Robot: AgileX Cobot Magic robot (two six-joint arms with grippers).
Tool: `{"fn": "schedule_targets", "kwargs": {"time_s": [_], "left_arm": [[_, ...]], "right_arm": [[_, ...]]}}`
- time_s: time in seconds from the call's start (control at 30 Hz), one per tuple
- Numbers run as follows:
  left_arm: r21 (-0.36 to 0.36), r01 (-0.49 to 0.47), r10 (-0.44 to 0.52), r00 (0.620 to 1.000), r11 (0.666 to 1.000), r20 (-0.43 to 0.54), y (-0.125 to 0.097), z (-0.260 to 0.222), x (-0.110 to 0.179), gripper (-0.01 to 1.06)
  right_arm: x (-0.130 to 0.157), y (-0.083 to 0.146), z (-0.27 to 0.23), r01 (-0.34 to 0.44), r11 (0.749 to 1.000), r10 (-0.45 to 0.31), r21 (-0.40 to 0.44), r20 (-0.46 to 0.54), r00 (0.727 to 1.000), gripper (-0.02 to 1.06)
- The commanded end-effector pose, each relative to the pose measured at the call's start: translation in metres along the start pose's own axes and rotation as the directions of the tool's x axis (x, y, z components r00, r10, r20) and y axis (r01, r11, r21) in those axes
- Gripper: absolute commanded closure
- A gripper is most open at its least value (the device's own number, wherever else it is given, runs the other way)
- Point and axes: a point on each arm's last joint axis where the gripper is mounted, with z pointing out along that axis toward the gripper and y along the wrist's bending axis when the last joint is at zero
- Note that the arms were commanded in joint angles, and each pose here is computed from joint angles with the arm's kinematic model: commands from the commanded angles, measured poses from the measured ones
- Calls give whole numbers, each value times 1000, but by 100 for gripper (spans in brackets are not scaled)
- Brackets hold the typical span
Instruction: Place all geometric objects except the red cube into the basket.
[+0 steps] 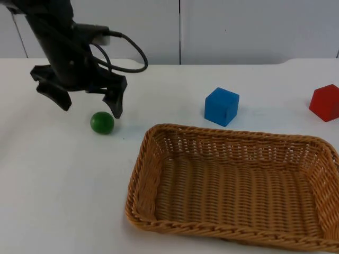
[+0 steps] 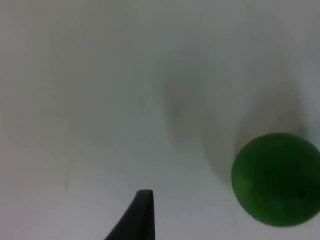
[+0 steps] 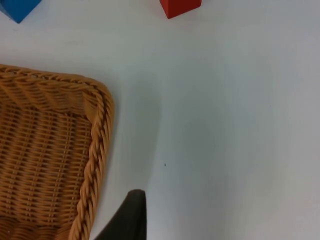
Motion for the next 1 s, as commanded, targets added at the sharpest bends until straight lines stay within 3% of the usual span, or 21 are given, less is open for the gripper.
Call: {"fn": "schedule_targets", "kwargs": {"time_s": [0.0,0.43,0.53,0.57,0.7,0.73,0.8,0.83,0.97], "left_arm": [[-3,-11,11,1000,1000,6,-6,9,-3,0],[-3,-21,21,1000,1000,-10,-9,38,2,4],[7,-10,11,999,1000,-37,-9,46,5,23],[7,-10,11,999,1000,-37,-9,46,5,23],[12,-7,8,999,1000,-51,-10,42,5,66],[12,-7,8,999,1000,-51,-10,42,5,66],[3,-19,19,999,1000,-27,-10,25,-1,100],[3,-20,20,1000,1000,-18,-10,20,-2,106],[2,-24,24,999,1000,46,-12,-19,-10,105]], "right_arm": [[-3,-1,-2,-2,1000,2,1,26,1000,-1],[-4,-1,-3,-2,1000,2,1,32,999,-1],[-4,-1,-3,-2,1000,2,1,32,999,-1],[-4,-1,-3,-2,1000,2,1,32,999,-1],[-4,-1,-3,-2,1000,2,1,32,999,-1],[-4,-1,-3,-2,1000,2,1,32,999,-1],[-4,-1,-3,0,1000,0,2,32,999,-1],[-4,-1,-3,2,1000,-2,5,32,999,-1],[-4,-1,-3,3,1000,-4,6,32,999,-1]]}}
